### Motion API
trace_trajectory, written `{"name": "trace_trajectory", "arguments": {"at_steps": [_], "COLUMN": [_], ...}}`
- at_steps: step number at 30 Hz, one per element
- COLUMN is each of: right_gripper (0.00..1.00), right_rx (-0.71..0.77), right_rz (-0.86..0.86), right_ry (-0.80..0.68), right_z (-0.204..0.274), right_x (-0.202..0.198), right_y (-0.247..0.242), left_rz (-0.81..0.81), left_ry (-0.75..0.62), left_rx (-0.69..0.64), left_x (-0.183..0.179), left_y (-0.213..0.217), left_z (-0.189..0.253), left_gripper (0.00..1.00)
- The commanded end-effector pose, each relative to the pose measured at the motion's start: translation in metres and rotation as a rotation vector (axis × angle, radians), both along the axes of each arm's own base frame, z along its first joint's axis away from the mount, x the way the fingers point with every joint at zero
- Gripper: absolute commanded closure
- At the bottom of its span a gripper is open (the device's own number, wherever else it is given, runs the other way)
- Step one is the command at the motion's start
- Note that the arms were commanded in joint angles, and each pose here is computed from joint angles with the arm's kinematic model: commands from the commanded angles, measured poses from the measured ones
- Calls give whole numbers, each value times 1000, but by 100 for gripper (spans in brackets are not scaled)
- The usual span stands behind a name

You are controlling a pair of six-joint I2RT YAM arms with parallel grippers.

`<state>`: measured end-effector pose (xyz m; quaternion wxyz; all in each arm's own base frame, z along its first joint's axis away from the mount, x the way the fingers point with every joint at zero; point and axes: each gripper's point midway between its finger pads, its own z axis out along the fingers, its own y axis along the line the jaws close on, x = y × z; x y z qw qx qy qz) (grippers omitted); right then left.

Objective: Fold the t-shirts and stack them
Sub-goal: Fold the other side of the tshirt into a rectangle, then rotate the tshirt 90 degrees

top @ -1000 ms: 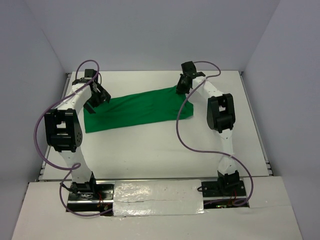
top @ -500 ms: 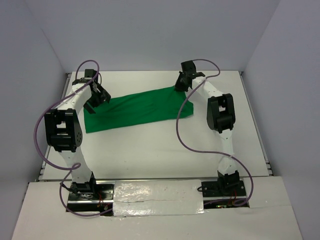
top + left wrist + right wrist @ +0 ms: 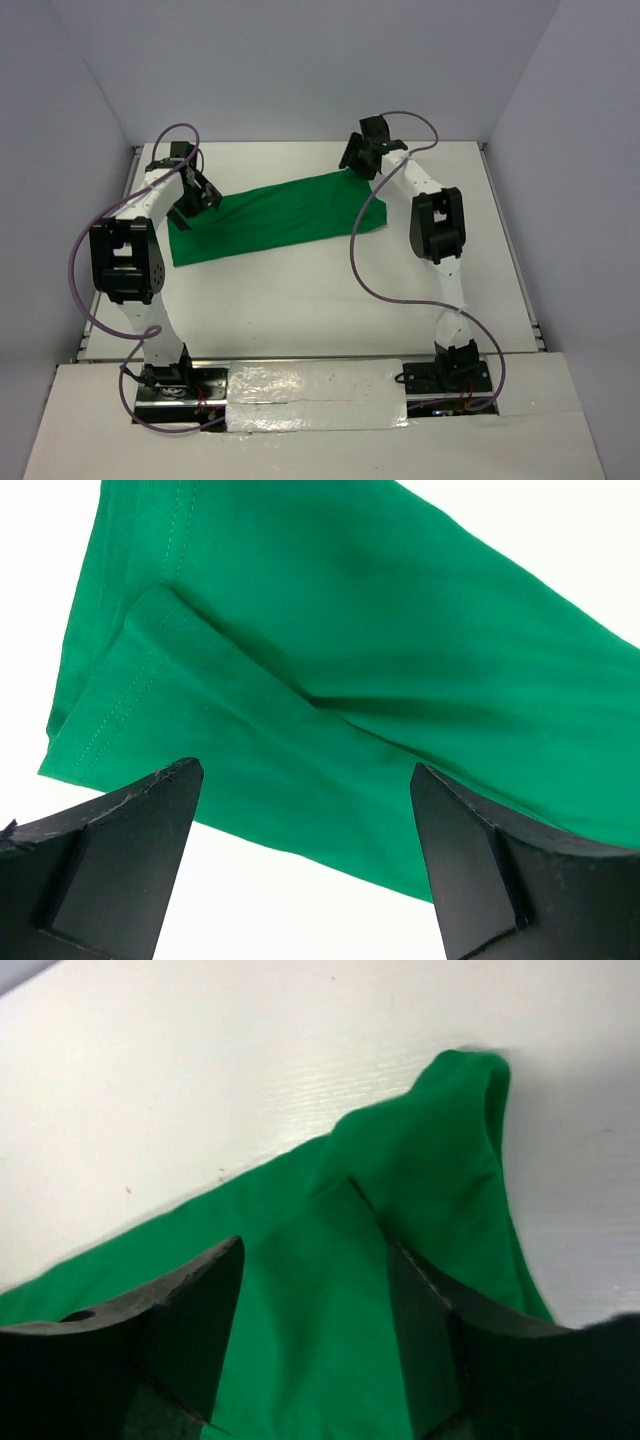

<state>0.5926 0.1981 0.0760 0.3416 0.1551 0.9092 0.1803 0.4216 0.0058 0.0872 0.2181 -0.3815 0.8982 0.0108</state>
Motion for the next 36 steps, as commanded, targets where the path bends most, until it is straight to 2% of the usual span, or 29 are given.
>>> {"name": "trace_trajectory", "arguments": {"at_steps": [1,6,7,9,10,12,13,16,20,23,25,29,32,36], "right_gripper": [27,25,27,34,52,80,98,100,100,100,100,100,100,100], "right_rx": [-8,-25,-34,-44,-57,-60,-37,-18,45,30,-11,-123,-106,-65], "right_rz": [-19,-48,-47,-39,-37,-13,19,49,84,35,-33,-186,-174,-117], "right_ry": [-76,-225,-258,-278,-280,-222,-203,-24,95,131,136,211,246,230], "right_z": [45,141,161,172,172,151,142,65,16,-1,-5,-45,-59,-40], "right_x": [1,-13,-25,-39,-46,-75,-85,-131,-153,-147,-136,-127,-124,-127], "right_y": [-2,-23,-29,-33,-36,-40,-36,-36,-25,-30,-40,-67,-62,-53], "left_rz": [-4,-5,-20,-29,-30,-32,-34,-38,-48,-53,-51,-47,-51,-59], "left_ry": [13,8,7,4,1,-2,-3,-6,10,8,8,8,4,-6], "left_rx": [13,7,5,1,1,0,0,-5,-11,-6,-5,0,8,32], "left_x": [-3,-4,-4,-5,-5,-7,-7,-5,-4,-3,-4,-7,-9,-9], "left_y": [3,2,-4,-10,-9,-10,-10,-11,-15,-16,-16,-15,-14,-10], "left_z": [-4,-2,-2,-1,0,0,1,0,-2,-1,-1,1,4,13], "left_gripper": [1,1,1,1,1,1,0,1,1,1,1,1,1,1]}}
